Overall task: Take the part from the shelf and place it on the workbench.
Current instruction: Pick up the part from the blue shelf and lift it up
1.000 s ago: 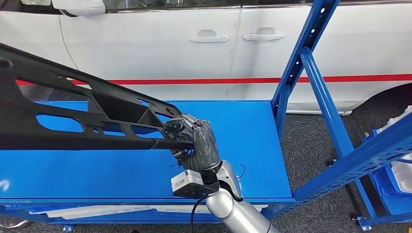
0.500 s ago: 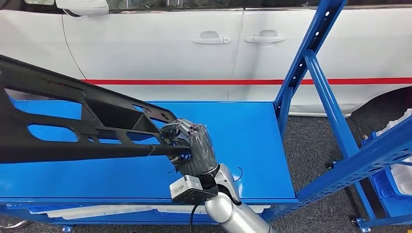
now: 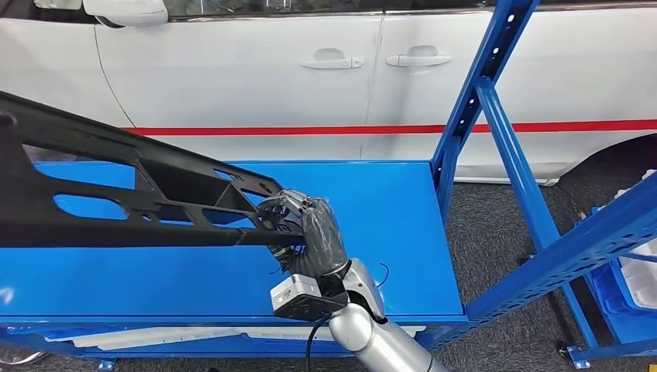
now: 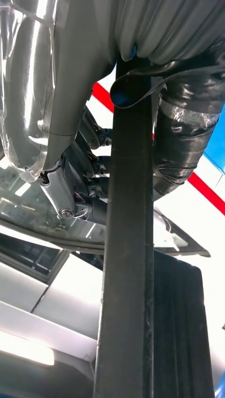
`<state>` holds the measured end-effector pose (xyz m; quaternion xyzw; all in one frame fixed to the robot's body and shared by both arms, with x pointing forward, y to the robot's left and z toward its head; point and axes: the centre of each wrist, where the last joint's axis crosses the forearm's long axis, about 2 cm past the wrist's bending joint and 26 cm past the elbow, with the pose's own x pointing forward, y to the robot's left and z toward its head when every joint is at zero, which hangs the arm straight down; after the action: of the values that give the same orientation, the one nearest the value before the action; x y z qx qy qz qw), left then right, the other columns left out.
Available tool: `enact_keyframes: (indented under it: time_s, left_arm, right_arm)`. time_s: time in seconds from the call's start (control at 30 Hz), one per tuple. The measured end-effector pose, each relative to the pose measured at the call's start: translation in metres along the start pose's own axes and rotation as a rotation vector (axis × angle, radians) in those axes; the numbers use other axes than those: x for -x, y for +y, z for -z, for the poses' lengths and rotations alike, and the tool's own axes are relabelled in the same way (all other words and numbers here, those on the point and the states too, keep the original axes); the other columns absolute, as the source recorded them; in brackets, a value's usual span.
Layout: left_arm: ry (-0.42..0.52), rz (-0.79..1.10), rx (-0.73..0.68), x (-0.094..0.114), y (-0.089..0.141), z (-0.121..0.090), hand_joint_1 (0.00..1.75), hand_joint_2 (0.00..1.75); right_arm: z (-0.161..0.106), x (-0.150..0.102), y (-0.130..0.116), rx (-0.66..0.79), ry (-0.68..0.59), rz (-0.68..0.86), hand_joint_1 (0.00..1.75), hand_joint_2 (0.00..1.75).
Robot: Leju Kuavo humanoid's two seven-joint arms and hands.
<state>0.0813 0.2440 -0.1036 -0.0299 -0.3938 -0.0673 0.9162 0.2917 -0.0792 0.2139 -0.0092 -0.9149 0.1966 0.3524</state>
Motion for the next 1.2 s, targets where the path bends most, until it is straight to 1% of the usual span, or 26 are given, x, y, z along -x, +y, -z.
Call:
enact_keyframes:
  time_s: [0.67, 1.2]
  left_arm:
    - [0.008, -0.006, -0.022, -0.0004, 0.0003, 0.0003, 0.0, 1.75]
    - [0.036, 0.0, -0.037, -0.0024, 0.0, 0.0016, 0.0, 1.75]
  right_arm:
    - [-0.0039, 0.0007, 0.0013, -0.001, 0.003, -0.015, 1.75, 1.75]
    - [-0.0051, -0.0025, 0.0031, 0.011, -0.007, -0.011, 1.75, 1.75]
